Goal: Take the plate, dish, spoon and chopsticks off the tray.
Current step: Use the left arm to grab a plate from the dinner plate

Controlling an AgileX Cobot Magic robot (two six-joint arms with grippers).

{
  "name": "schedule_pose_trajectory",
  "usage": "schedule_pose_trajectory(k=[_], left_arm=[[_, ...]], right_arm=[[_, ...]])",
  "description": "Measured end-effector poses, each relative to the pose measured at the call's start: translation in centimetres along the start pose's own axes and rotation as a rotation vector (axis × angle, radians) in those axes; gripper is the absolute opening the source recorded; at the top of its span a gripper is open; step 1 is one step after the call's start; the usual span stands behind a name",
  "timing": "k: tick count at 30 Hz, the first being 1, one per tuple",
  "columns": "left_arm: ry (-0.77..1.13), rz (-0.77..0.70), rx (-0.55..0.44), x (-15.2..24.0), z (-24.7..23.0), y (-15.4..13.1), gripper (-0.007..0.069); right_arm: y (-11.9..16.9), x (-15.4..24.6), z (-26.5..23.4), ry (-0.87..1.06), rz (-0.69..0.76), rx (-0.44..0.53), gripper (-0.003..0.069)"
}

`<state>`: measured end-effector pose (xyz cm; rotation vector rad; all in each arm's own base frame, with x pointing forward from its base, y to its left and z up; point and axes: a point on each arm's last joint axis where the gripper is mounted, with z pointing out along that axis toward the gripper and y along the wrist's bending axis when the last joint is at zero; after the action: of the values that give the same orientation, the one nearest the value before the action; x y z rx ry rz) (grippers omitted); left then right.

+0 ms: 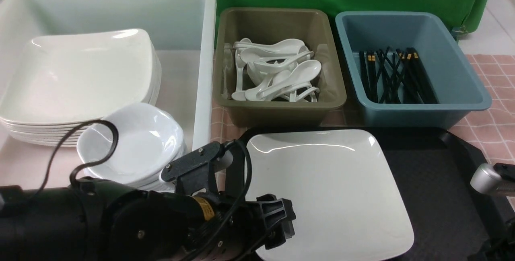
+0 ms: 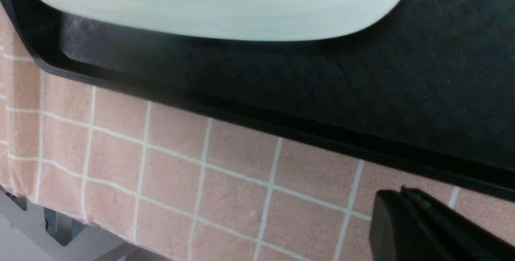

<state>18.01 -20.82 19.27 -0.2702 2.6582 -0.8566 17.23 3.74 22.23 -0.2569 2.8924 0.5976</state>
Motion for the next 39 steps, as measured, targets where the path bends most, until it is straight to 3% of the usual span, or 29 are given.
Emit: schedule_pose_trajectory(k=[6,8,15,17,20,22,28,33,38,39], left_arm=[[0.012,0.009,-0.001,-0.3,-0.1,-0.4,0.0464],[0.051,0.041,0.006,-0.3,-0.6,-1.2,0.0412],[0.081,0.131,0.099,0.1,-4.8,-4.2,0.0049],[0.083,0.125,0.119,1.2,-5.1,-4.0,0.0013],[0.091,0.051,0.135,3.4,-4.2,-2.6,0.0006],[0.052,-0.077,0.142,5.0,-3.2,-0.7,0.0007],[-0.038,-0.253,0.183,5.4,-2.4,1.3,0.0015],[-0.057,-0.283,0.192,5.2,-2.1,1.3,0.0086],[-0.053,-0.301,0.114,5.5,0.0,2.2,0.0230],[-0.068,-0.294,0.106,5.4,0.6,2.4,0.0288]], right_arm=[[0.0,0.0,0.0,0.000,0.000,0.000,0.0066],[0.0,0.0,0.0,0.000,0.000,0.000,0.0069],[0.0,0.0,0.0,0.000,0.000,0.000,0.0070],[0.0,0.0,0.0,0.000,0.000,0.000,0.0072],[0.0,0.0,0.0,0.000,0.000,0.000,0.0074],[0.0,0.0,0.0,0.000,0.000,0.000,0.0074],[0.0,0.0,0.0,-0.001,0.001,-0.001,0.0079],[0.1,0.0,0.0,-0.004,0.006,-0.008,0.0081],[0.1,0.0,0.0,-0.004,0.006,-0.009,0.0090],[0.1,0.0,0.0,-0.004,0.006,-0.009,0.0092]])
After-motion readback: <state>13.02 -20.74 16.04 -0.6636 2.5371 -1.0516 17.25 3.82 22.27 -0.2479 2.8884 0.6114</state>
